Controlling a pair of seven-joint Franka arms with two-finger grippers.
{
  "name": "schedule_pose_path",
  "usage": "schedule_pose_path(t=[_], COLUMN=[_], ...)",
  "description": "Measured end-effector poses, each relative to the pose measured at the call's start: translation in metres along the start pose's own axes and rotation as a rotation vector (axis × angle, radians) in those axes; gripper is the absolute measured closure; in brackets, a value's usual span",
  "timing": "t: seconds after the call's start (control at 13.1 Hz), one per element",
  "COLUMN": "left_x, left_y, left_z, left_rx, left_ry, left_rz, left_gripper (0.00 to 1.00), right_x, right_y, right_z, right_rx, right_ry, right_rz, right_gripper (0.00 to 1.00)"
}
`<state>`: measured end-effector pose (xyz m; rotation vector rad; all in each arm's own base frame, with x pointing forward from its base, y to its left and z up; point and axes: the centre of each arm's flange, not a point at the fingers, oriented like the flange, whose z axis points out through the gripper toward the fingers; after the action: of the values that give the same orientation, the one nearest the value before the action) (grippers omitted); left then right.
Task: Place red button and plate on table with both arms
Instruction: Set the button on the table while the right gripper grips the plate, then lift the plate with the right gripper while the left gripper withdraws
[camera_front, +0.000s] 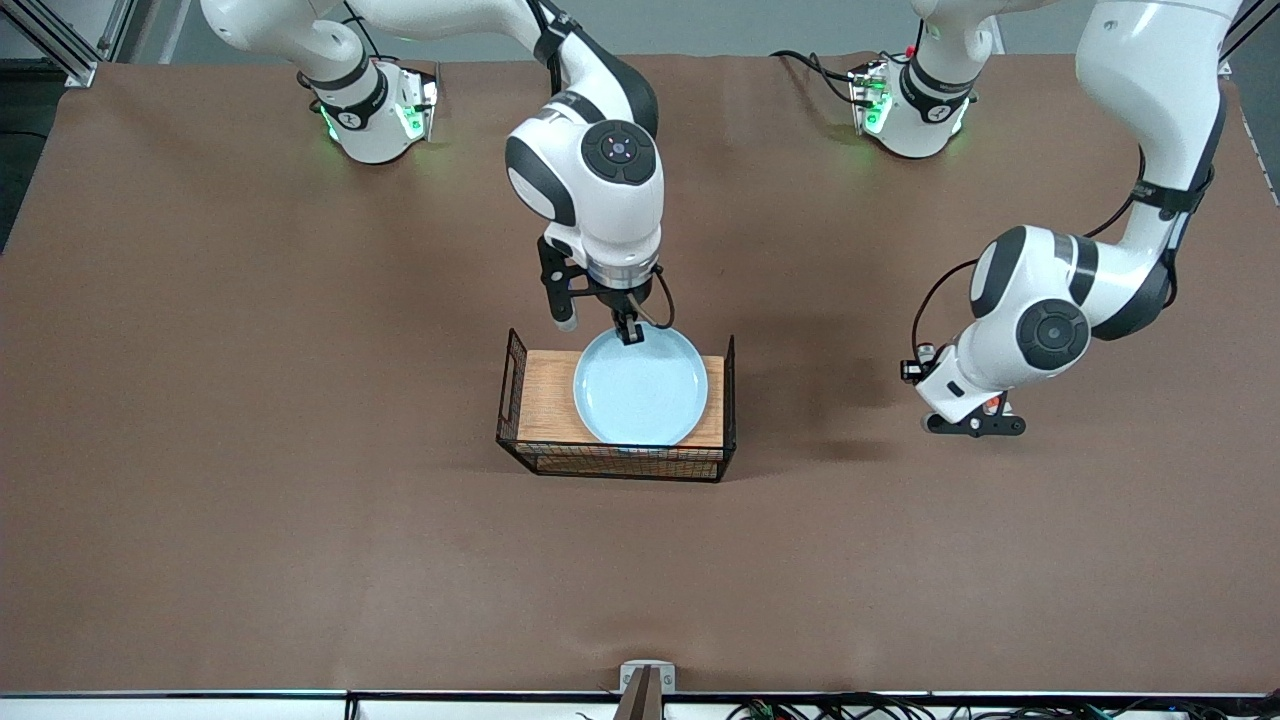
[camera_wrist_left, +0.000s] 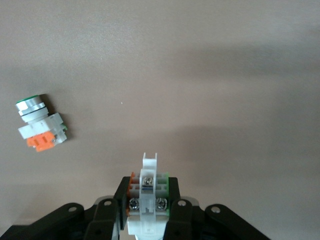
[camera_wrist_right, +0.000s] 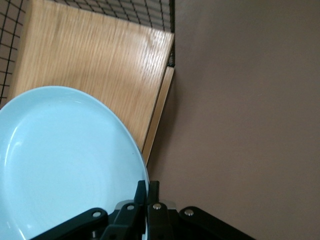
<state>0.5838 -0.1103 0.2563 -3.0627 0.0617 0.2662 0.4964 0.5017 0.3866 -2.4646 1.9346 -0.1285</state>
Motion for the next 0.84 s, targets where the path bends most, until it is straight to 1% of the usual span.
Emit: schedule_pose_path(t=[0.15,0.3,0.53,0.69,0.84], left_x=[0.005,0.007,0.009,0.011,0.015], left_y=[0.003,0.004,0.006,0.008,0.009], left_z=[0.019,0.031,0.04,0.05,0.063], left_rx=[-0.009,-0.017,-0.025,-0.028,-0.017], left_ry=[-0.002,-0.007,-0.008,0.001,0.009], left_rz=[-0.012,-0.01,-0.007,0.004,0.028], left_gripper=[0.67,0.67,0.67,0.67,0.67], right_x=[0.005,0.013,0.039,0.077,0.141], right_y=[0.007,0.016,0.026,0.023,0.013], right_z=[-0.026,-0.067,-0.129,-0.159,-0.176], right_rx=[-0.048,-0.108,-0.166,-0.19,-0.219], right_ry=[-0.006,-0.021,-0.047,-0.092,-0.122], right_rz=[-0.023,-0.06,-0.137,-0.235,-0.356], right_gripper=[0.97,0.97,0.97,0.97,0.97])
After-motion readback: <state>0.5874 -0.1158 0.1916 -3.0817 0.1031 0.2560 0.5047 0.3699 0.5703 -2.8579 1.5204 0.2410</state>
